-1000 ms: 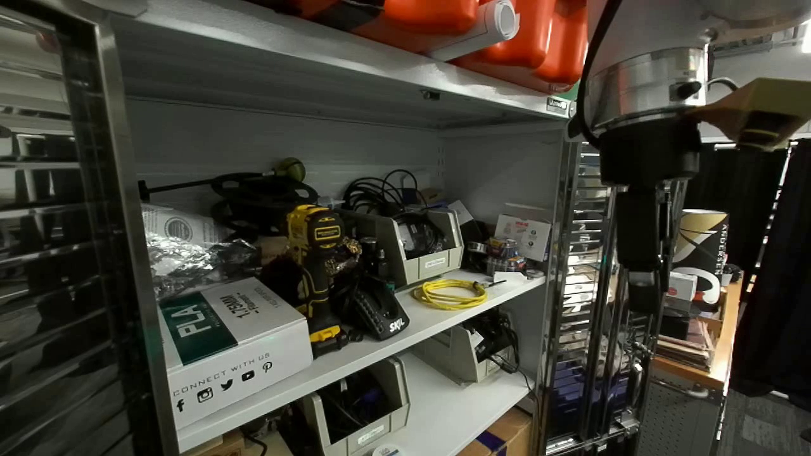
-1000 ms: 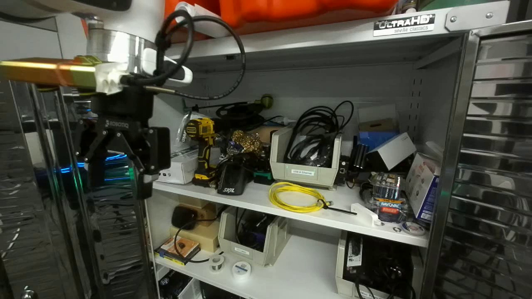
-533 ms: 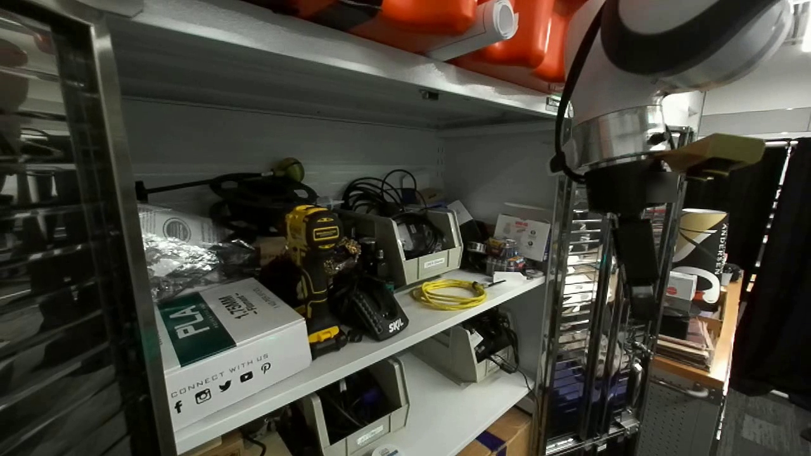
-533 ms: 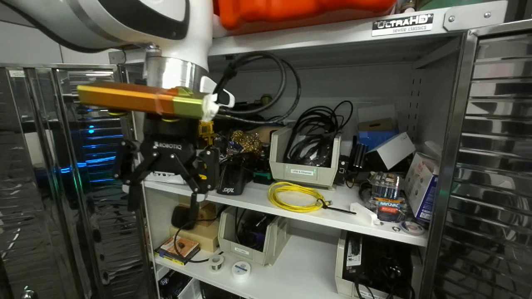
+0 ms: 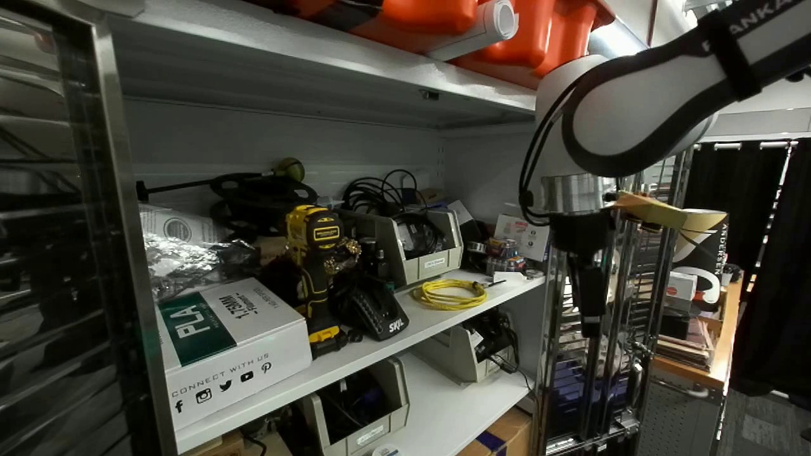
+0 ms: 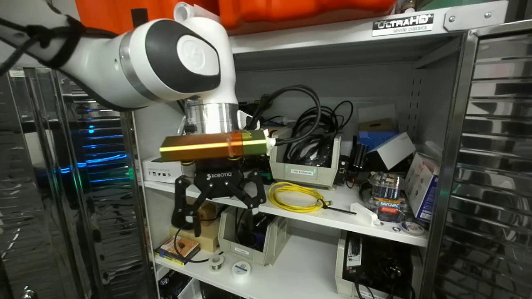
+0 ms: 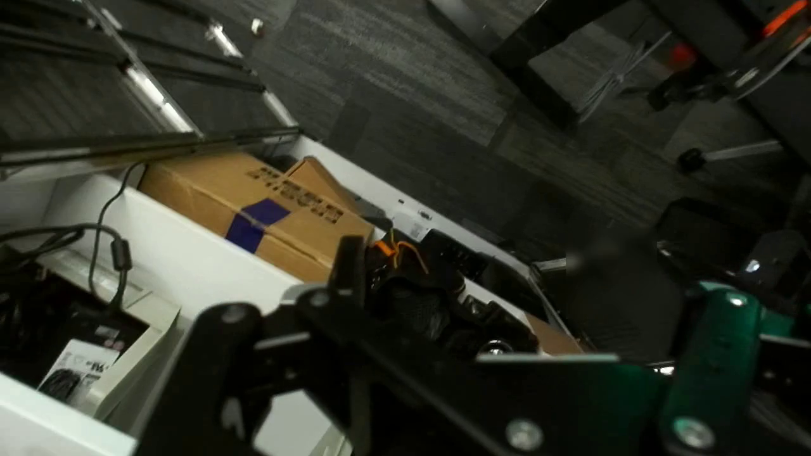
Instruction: Place the yellow cable on the first shelf inside the toolbox
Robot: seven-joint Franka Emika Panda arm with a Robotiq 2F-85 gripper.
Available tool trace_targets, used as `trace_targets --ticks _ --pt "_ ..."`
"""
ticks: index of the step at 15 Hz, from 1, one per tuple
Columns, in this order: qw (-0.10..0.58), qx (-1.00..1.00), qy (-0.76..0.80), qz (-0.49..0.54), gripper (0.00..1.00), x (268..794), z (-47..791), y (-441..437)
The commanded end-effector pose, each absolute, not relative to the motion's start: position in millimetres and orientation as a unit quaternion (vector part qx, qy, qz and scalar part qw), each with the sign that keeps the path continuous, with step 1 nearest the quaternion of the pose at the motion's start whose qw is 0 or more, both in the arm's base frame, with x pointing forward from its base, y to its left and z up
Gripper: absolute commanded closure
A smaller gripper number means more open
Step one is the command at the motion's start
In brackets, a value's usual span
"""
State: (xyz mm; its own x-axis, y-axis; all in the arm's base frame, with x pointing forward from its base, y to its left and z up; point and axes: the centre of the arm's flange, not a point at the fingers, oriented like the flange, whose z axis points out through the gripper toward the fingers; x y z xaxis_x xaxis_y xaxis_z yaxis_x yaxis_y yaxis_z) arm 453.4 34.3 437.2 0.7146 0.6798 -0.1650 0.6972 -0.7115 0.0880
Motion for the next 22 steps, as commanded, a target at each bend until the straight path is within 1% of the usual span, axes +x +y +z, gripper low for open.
trace_targets --ticks 1,5,9,13,16,18,19,20,22 --pt "0.066 0.920 0.387 0.023 0.00 484 430 23" --pt "0.045 0.920 0.375 0.105 0.00 516 428 8" --pt "0.011 0.917 0.374 0.141 0.00 543 424 -10" --pt "-0.007 0.895 0.425 0.134 0.00 567 421 -15" --pt "-0.024 0.865 0.489 0.107 0.00 585 422 -17" --pt "-0.033 0.857 0.509 0.077 0.00 595 425 -20" --pt "-0.047 0.860 0.504 0.063 0.00 598 430 -22" --pt "-0.035 0.867 0.491 0.079 0.00 573 415 -16" --pt "-0.044 0.866 0.493 0.067 0.00 580 419 -19"
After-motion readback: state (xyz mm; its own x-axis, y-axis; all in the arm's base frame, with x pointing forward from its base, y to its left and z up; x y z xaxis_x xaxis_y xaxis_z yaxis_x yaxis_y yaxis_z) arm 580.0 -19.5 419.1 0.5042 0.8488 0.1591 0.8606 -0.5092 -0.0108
